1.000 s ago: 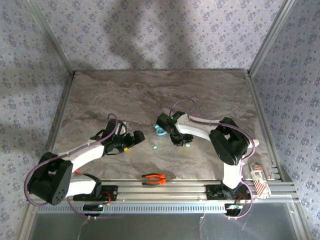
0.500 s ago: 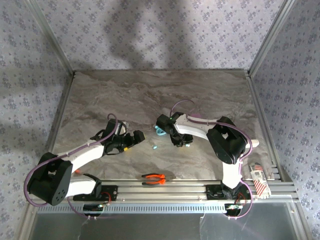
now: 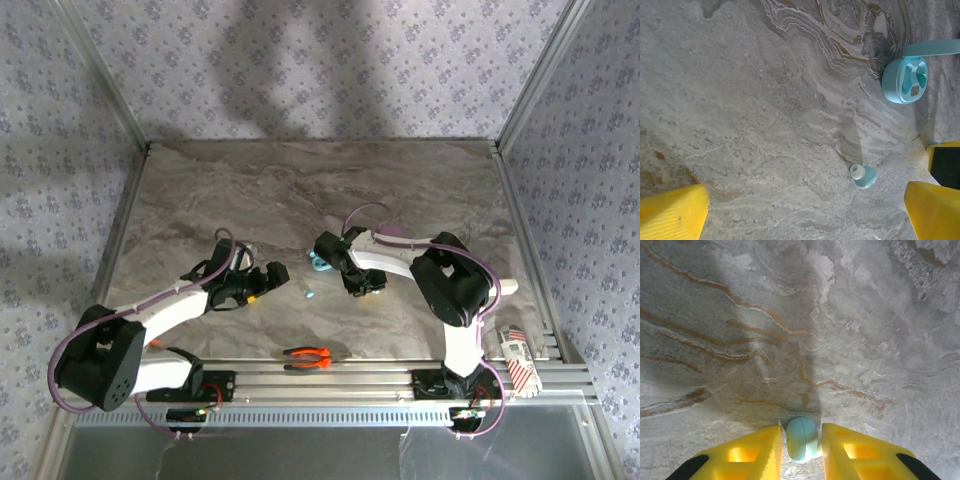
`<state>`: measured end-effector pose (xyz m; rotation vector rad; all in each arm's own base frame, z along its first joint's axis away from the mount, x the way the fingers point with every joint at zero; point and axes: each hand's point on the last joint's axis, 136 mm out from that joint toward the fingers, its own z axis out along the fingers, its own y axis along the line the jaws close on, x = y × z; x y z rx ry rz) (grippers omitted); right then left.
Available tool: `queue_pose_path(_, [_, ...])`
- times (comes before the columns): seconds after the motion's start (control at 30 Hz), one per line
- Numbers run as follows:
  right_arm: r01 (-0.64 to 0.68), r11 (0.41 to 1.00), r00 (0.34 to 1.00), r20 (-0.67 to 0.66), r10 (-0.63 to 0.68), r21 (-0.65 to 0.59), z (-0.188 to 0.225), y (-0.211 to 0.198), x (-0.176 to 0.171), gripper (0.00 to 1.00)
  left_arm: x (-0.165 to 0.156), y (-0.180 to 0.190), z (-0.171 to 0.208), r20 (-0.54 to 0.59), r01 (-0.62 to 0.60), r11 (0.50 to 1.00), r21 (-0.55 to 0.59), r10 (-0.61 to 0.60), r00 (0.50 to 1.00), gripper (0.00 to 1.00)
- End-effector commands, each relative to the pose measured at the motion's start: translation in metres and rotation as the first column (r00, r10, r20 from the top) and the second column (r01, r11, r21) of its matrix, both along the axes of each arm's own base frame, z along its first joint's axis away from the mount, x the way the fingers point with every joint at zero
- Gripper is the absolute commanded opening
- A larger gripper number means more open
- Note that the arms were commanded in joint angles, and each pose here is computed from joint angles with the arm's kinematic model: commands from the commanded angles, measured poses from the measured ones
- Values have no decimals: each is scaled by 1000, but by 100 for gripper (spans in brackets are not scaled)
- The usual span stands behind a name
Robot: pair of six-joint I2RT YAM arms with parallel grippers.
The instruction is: Insert the wireless bluetooth earbuds into the charging case
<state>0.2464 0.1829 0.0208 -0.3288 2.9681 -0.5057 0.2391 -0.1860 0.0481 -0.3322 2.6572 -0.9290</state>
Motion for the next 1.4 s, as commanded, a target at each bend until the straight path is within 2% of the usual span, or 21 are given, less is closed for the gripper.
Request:
queue_pose_path(0.0, [24,999,999,-26,-25,-21,-9,-6,-6,26,1,-1,6,23,16,1000,-14,-16,1000,100])
queue_pose_path(0.4, [36,999,999,-4,-36,39,4,-1,0,13,1,-1,8,27,16,1000,-17,-15,1000,100])
queue_pose_path(0.6, [42,983,999,-25,-38,181,16,7,-3,12,0,0,10,31,13,1000,-15,-12,999,100])
queue_pose_path(0.7, [59,953,998,-39,-50,299,22,15,-3,12,0,0,11,34,13,1000,-14,-12,999,100])
queue_pose_path(0.83, [59,856,998,-61,-31,514,37,34,-1,11,1,1,13,38,10,1000,-16,-9,999,100])
queue_pose_path(0.93, [72,729,996,-93,-12,681,51,49,-1,11,1,0,16,45,11,1000,-19,-10,999,100])
queue_pose_path(1.0, [83,624,994,-105,-2,777,62,59,2,11,2,0,17,51,8,1000,-21,-7,999,100])
queue_pose_path(1.13, [103,489,990,-136,33,866,78,66,2,11,3,0,21,60,9,1000,-25,-8,998,100])
queue_pose_path(1.37, [107,331,984,-147,99,938,94,79,0,10,3,-2,24,70,21,999,-31,-19,997,100])
